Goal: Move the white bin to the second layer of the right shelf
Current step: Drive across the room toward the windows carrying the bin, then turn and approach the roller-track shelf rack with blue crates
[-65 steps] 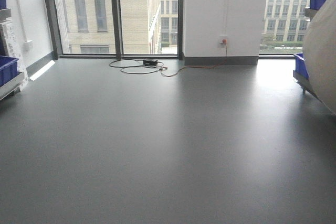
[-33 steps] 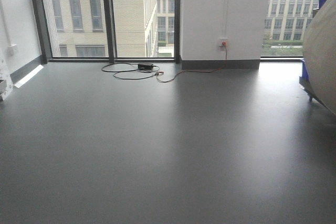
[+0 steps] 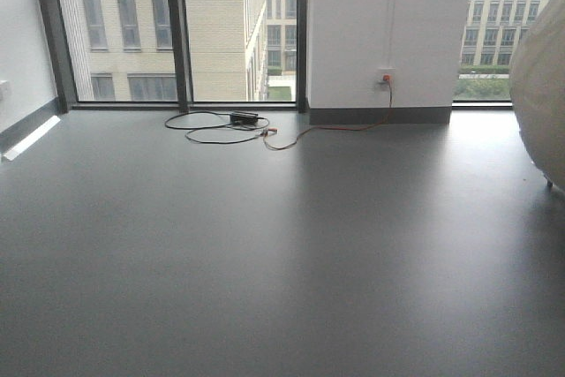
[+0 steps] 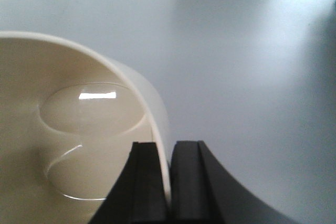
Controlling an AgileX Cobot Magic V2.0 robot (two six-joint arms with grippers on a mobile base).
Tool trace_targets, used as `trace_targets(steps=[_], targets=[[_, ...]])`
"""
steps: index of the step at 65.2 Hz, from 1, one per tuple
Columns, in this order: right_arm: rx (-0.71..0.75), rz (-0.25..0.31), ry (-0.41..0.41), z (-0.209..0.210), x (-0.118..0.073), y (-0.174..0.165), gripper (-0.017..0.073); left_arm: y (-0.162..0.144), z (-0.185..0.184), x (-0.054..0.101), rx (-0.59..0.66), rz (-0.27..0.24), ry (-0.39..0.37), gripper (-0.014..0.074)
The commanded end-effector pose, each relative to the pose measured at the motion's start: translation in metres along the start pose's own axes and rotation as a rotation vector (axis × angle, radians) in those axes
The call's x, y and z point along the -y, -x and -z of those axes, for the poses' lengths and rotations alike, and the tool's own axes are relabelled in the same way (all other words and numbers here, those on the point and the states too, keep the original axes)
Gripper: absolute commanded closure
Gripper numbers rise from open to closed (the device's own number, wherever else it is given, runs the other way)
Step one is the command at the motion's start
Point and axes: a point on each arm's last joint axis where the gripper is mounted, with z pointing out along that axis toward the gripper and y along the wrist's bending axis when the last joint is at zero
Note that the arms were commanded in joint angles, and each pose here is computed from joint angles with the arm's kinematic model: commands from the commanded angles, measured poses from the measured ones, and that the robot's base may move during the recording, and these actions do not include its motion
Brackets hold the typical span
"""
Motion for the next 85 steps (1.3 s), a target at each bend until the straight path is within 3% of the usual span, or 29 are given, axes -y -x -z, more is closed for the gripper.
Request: trace_targets(steps=[1,85], targets=[[0.121,-0.004,0.016,0.005,-0.0023,0.017,0.0512,-0.0037,-0.0008,0.0005,0.065,0.005,-0.003,0.0509],[0.121,-0.004,0.016,0.005,-0.0023,0.017,0.0512,-0.0037,-0.0008,0.0005,0.065,0.005,-0.003,0.0509]])
